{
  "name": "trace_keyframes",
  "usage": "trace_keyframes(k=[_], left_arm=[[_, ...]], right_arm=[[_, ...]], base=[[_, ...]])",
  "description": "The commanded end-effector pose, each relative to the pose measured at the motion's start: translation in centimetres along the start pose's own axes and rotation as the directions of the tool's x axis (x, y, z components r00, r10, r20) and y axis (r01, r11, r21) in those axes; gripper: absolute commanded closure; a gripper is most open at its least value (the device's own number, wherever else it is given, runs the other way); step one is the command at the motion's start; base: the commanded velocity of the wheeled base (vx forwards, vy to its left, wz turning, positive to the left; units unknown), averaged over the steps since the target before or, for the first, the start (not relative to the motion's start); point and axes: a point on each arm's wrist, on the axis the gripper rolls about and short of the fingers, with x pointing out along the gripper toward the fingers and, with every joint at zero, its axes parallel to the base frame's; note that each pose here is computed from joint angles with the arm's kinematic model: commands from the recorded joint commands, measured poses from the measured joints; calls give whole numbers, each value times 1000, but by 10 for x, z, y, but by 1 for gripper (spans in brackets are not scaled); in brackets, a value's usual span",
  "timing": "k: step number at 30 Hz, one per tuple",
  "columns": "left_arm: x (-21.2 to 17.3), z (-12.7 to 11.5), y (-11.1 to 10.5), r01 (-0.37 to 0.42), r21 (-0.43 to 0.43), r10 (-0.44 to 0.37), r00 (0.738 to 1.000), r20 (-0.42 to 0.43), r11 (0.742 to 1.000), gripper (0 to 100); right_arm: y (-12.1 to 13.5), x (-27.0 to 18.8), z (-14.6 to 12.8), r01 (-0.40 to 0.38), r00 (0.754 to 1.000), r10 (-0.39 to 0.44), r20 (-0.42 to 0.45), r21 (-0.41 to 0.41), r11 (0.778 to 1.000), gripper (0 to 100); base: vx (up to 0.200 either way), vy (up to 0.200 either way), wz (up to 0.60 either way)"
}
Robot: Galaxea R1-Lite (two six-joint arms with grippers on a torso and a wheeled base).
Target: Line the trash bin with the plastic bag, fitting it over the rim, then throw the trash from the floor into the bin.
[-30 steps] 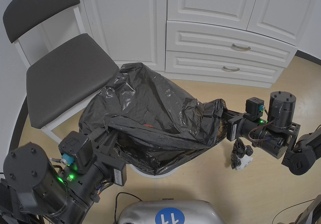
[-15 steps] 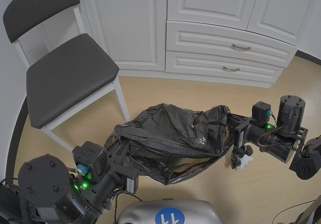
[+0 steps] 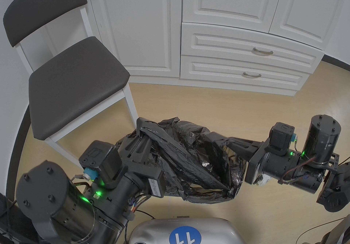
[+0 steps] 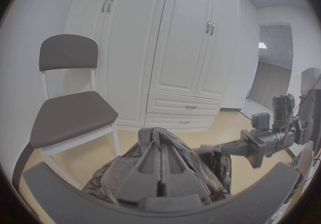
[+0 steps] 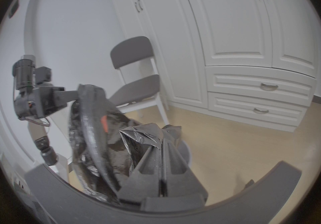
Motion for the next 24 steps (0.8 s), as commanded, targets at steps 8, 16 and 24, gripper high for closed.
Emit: trace_keyframes(k=[8,16,24], left_arm=[[14,-12,-18,13,-31,-12,1000,28,999,100],[23,-18,-27,16,-71,-11,998,68,997,100],[21,-18,-32,32,-82,-26,997,78,996,100]], right_arm=[[40,-16,-1,-172,985,172,14,14,985,100],[51,-19,-8,-217,976,217,-17,7,976,100],[55,-20,-10,-232,972,232,-28,6,973,100]], base=[[0,0,0],[0,0,0],[0,0,0]])
